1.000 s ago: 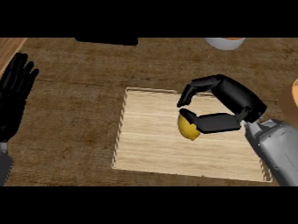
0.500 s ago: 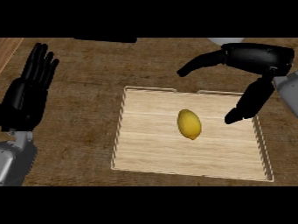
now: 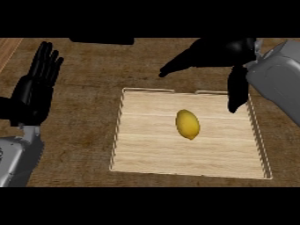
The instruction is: Pick the lemon from the tray and place it in the pot
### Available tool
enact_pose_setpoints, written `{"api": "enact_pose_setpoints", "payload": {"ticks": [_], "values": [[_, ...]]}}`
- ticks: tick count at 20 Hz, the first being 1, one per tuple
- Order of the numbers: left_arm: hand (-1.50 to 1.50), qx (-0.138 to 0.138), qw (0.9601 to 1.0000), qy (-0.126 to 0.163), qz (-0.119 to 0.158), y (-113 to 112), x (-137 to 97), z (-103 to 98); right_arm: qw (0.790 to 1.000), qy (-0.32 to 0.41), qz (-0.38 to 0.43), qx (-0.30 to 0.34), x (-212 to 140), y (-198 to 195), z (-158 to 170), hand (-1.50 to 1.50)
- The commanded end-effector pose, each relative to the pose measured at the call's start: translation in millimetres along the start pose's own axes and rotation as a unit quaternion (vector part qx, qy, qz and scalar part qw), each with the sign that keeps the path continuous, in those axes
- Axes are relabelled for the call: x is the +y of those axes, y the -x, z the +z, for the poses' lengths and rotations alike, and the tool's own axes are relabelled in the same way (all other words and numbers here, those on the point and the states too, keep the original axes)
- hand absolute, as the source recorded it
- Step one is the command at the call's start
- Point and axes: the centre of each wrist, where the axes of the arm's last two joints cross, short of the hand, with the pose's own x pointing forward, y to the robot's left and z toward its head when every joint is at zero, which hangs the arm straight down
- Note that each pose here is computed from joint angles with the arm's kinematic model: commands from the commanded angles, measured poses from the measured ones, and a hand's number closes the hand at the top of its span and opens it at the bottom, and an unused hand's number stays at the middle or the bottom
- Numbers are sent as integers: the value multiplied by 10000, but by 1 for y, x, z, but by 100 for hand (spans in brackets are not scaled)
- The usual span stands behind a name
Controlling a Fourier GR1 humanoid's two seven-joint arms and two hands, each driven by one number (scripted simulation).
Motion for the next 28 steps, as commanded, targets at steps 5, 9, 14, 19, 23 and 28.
{"api": "enact_pose_setpoints", "payload": {"ticks": [5, 9, 14, 19, 23, 28], "values": [[0, 26, 9999, -148, -22, 3, 13, 3, 9918, -1140, 576, 101, 5, -14, -60, -150], [0, 157, 9996, -247, 18, 37, -1, 19, 9884, -1347, 635, 294, 15, -27, -77, -150], [0, 51, 9997, -226, -18, 4, 3, 3, 9809, -1772, 516, 619, 36, 2, -78, -150], [0, 179, 9996, -234, -7, 10, 17, 9, 9830, -1675, 619, 433, 54, 20, -80, -150], [0, 60, 9994, -331, -88, 24, 18, 9, 9856, -1583, 573, 132, 66, 10, -97, -150], [0, 77, 9995, -286, -72, 18, 35, 6, 9866, -1469, 711, 88, 76, -2, -110, -150]]}}
